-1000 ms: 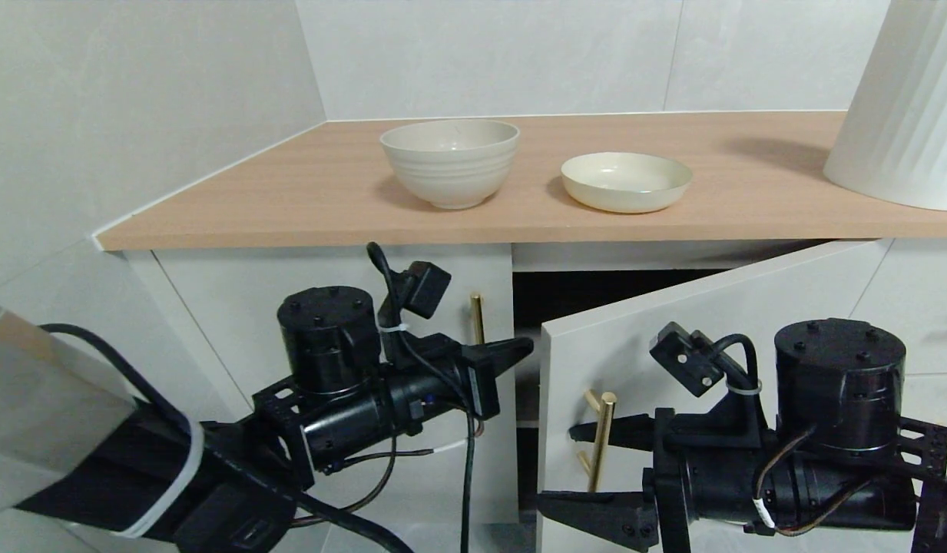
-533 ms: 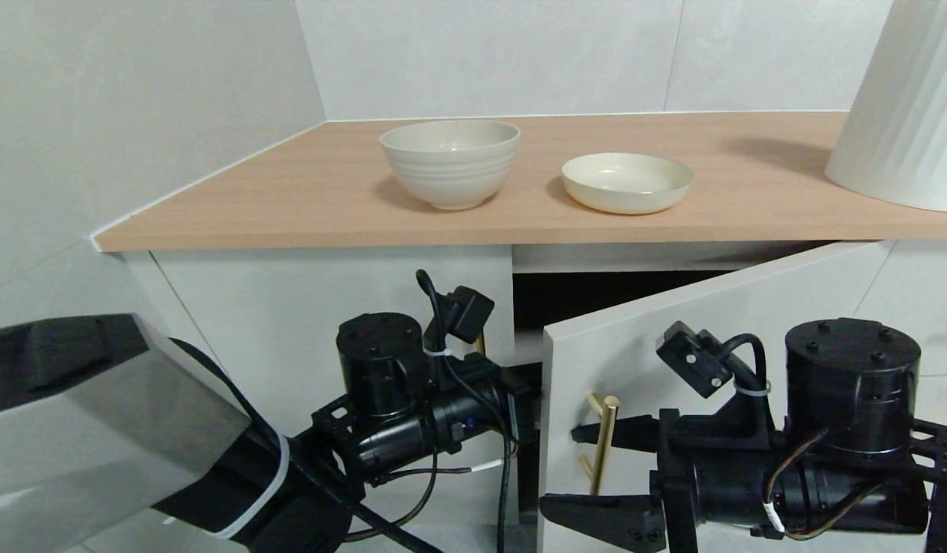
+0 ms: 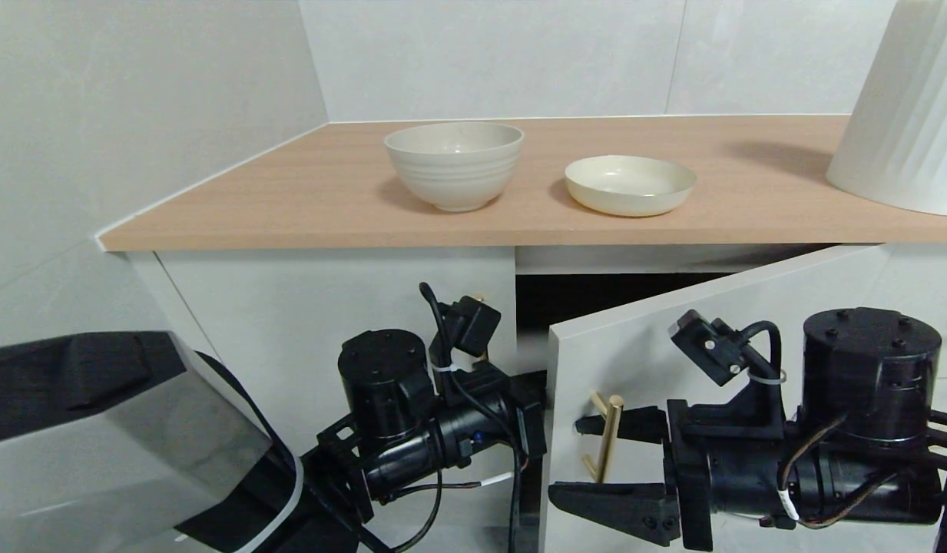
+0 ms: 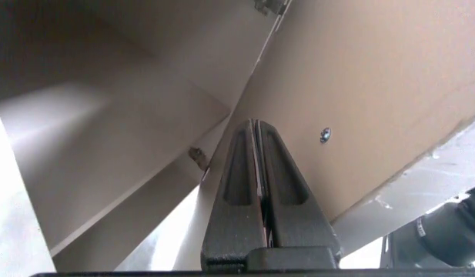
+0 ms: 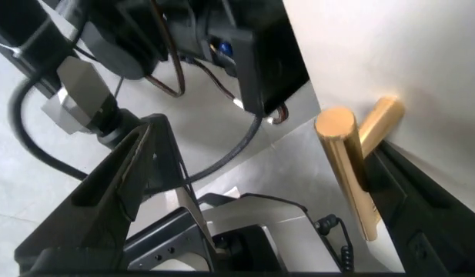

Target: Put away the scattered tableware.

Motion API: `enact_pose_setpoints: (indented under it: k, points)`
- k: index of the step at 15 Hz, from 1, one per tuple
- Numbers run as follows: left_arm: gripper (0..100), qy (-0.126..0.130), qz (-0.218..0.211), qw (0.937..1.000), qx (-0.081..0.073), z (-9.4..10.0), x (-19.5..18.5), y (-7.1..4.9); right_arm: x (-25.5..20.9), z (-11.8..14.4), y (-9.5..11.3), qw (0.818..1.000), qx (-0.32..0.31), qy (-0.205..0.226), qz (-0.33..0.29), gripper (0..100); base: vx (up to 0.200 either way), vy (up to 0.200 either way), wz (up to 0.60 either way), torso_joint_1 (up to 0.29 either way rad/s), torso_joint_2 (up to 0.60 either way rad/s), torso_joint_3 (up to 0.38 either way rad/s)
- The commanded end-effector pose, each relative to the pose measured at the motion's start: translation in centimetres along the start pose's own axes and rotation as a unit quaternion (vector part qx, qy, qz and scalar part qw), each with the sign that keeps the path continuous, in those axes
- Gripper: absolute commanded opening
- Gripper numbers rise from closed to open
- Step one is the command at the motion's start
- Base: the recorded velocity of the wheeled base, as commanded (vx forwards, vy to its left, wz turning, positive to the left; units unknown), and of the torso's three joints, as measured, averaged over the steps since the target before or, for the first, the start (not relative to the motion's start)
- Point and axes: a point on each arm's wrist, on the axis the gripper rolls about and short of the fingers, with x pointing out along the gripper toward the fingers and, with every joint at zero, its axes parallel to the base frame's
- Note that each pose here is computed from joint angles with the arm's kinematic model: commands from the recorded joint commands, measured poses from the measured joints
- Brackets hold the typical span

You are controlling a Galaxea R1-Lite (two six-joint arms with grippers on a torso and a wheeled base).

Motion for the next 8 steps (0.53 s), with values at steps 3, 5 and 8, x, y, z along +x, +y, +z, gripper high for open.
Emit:
enact_pose_setpoints:
  k: [3, 5, 8]
  points:
    - [0, 0.005, -0.007, 1.0, -0.001, -0.2, 0.1, -0.2, -2.8, 0.6, 0.3, 0.999, 0.004, -0.006, -0.038, 100, 0.0, 0.0, 0.0, 0.0, 0.0, 0.0]
    - [0, 0.005, -0.007, 1.0, -0.002, -0.2, 0.1, -0.2, -4.7, 1.0, 0.0, 0.997, -0.001, 0.017, -0.074, 100, 0.0, 0.0, 0.0, 0.0, 0.0, 0.0]
    - [0, 0.005, -0.007, 1.0, -0.003, -0.2, 0.2, -0.2, -6.1, 0.5, 0.6, 0.985, -0.025, 0.045, -0.164, 100, 0.0, 0.0, 0.0, 0.0, 0.0, 0.0]
